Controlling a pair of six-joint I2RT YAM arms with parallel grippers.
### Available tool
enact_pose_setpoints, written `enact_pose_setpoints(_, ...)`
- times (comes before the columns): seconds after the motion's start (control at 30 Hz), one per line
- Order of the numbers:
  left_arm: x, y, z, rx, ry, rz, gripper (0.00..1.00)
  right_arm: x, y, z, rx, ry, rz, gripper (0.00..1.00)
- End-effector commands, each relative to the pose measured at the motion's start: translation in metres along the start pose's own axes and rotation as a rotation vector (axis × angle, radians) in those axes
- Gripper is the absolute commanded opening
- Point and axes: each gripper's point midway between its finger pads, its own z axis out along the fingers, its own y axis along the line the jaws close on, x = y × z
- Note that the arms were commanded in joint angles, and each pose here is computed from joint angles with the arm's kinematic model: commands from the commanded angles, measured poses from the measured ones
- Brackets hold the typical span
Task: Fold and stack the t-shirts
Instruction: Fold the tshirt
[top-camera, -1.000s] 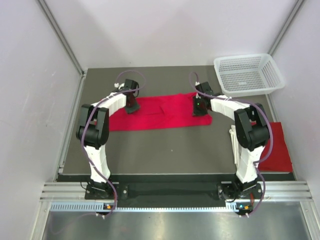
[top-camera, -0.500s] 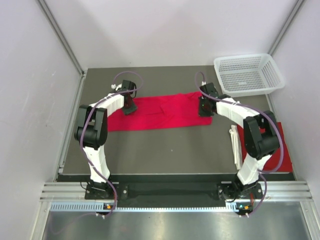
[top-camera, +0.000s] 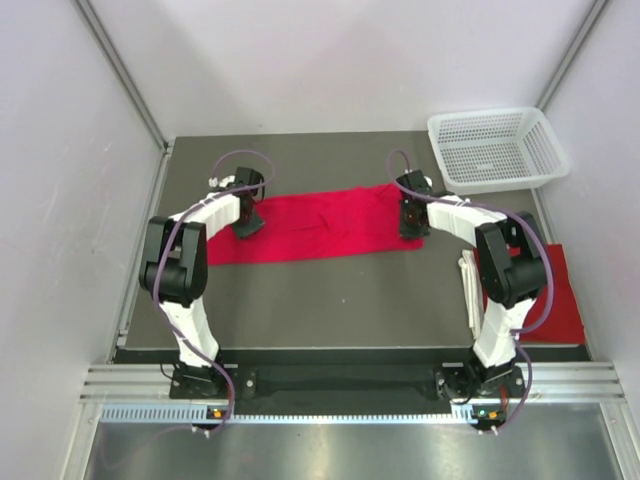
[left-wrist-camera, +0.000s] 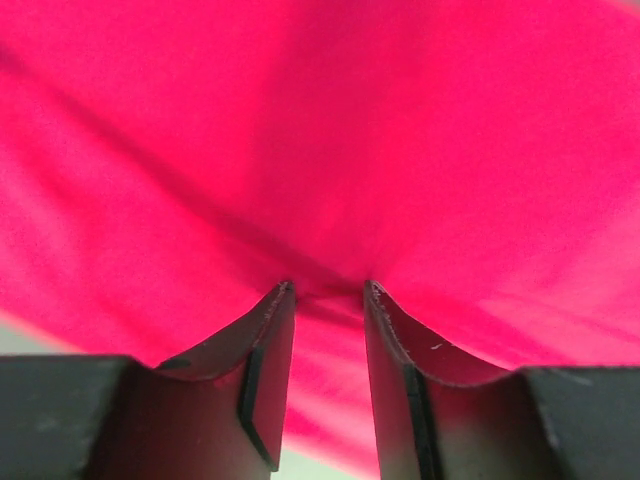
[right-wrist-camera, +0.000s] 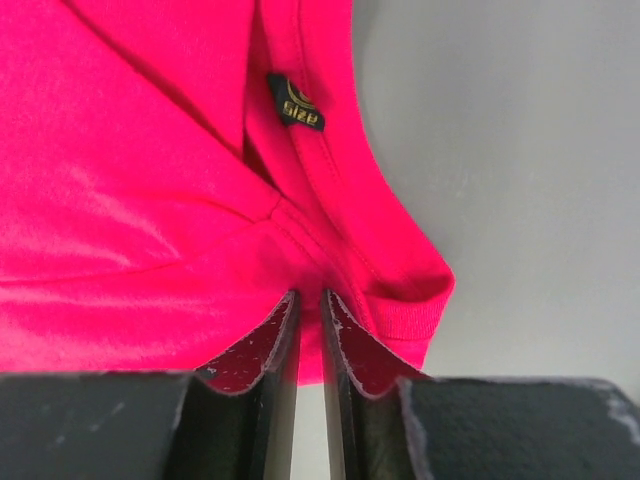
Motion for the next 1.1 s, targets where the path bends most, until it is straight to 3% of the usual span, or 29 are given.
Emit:
enact_pose_setpoints(0.0,0.001,0.031,-0.026,-0.083,-0.003,-0.019,0.4,-0.003,-0.027,0.022,0.122,-0.001,-0.024,0.16)
enact_pose_setpoints(0.2,-0.024,0.027,-0.059,-0.024,-0.077,-0.017,0.41,-0.03,-0.032,0.032,0.162,-0.034,-0.105,0.16)
enact_pose_setpoints(0.5,-0.018,0.007,-0.088,0.158,-0.056,0.0,0.4,-0.127,-0.025,0.054,0.151,-0.121,-0.14,0.16)
enact_pose_setpoints(0.6,0.002,0.004,-0.08,0.2,0.01,0.017,0.4,-0.136,-0.028,0.078,0.152,-0.089,-0.163,0.17)
enact_pose_setpoints(0.77,0.029,0.007,-0.065,0.22,0.077,0.058,0.37,-0.193,-0.013,0.08,0.1,-0.177,-0.198,0.18)
enact_pose_setpoints(1.07,0.029,0.041,-0.027,0.024,0.095,0.021,0.28,-0.231,0.008,0.027,-0.016,-0.331,-0.164,0.24)
